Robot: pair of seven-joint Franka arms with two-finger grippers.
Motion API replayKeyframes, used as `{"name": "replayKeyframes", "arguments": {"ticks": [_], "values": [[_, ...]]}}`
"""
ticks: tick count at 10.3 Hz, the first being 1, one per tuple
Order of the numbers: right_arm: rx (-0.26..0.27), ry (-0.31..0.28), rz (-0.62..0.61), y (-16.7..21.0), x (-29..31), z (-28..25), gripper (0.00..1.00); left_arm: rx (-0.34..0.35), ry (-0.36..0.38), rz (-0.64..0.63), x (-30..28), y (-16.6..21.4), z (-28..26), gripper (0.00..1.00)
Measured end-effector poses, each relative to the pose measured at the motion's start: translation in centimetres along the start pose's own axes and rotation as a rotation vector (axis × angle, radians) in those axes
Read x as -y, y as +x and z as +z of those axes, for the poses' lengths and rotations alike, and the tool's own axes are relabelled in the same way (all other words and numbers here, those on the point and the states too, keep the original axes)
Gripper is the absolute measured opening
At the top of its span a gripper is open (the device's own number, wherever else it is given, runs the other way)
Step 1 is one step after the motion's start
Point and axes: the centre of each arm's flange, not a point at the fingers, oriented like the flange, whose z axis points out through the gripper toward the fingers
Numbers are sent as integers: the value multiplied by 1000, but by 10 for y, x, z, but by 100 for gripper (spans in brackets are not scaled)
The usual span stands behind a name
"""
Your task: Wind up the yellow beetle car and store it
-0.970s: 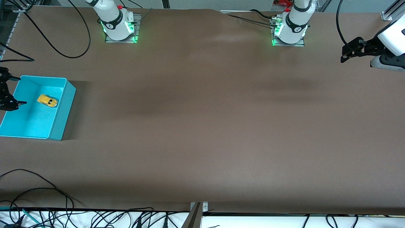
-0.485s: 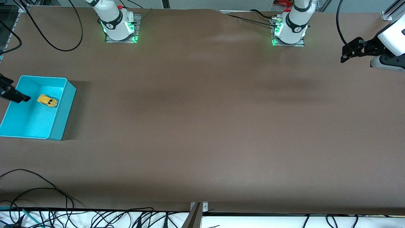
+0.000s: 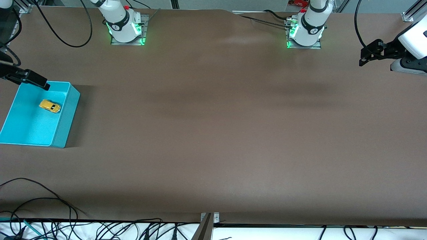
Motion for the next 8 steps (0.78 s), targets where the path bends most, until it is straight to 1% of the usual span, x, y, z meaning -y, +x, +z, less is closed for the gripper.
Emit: {"name": "replayKeyframes", "arguments": {"ticks": [8], "values": [[21,-2,-74,-4,11,2,100,0,0,-3,1,0,0,100]]}}
